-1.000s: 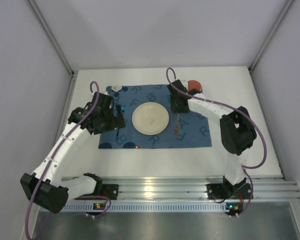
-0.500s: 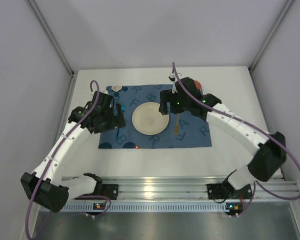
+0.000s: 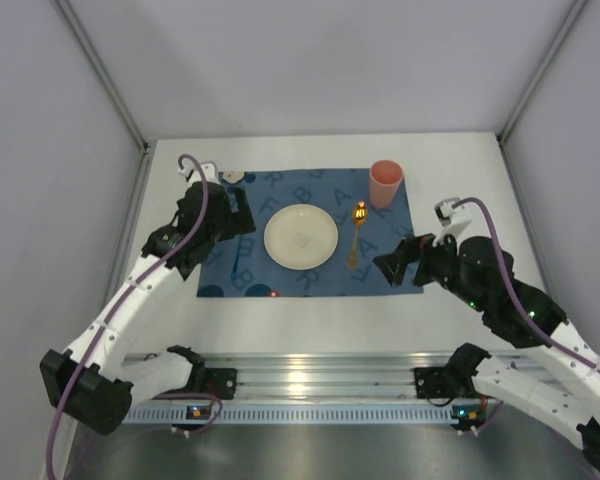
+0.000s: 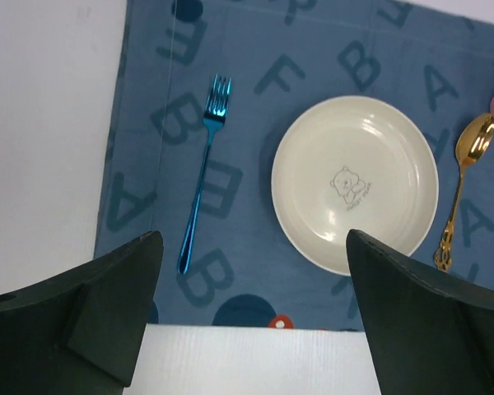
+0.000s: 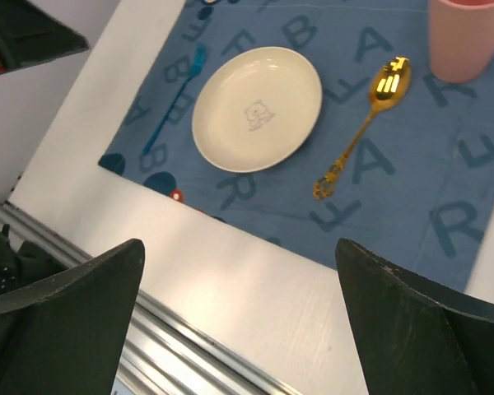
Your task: Set the dinner table for one person
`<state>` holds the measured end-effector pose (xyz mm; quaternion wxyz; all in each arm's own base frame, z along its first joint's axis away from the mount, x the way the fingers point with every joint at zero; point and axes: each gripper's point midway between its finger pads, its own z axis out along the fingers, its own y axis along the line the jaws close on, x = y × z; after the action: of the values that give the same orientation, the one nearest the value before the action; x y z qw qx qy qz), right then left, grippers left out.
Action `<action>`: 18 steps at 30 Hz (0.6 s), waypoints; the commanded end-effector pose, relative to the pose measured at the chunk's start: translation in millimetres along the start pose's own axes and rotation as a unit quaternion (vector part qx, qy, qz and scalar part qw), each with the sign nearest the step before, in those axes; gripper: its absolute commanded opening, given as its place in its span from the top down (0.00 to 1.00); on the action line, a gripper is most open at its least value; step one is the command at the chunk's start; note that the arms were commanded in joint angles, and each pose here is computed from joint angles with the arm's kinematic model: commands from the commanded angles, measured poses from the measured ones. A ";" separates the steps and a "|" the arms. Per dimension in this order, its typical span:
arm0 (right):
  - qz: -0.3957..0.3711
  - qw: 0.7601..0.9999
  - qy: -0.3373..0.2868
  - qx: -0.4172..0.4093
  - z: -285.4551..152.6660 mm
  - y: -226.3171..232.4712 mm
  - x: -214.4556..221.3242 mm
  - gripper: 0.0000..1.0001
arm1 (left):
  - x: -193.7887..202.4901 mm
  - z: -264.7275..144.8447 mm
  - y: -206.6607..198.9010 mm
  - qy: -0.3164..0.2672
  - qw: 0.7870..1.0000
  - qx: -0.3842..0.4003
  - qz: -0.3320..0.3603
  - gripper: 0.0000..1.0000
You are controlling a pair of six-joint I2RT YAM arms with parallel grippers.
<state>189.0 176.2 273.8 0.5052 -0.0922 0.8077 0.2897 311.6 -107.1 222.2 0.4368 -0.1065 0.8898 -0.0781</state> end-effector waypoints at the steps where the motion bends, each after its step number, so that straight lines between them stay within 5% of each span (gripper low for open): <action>1: 0.009 0.997 -0.011 0.076 -11.0 -28.1 -1.5 0.00 | -68.9 -18.6 -5.2 -0.199 0.979 0.032 0.019 0.01; 5: 0.002 0.996 -0.021 0.092 -20.3 -35.0 -6.4 0.00 | -78.5 -30.5 0.7 -0.277 0.958 0.047 0.049 0.01; 18: 0.008 0.997 -0.013 0.082 -7.3 -37.1 13.1 0.00 | -33.3 -29.3 31.0 -0.208 0.976 0.007 0.062 0.01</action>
<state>191.2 140.4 244.7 0.5050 -0.0469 0.8353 0.2122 312.3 -76.2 255.0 0.6060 -0.0588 0.7920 -0.0451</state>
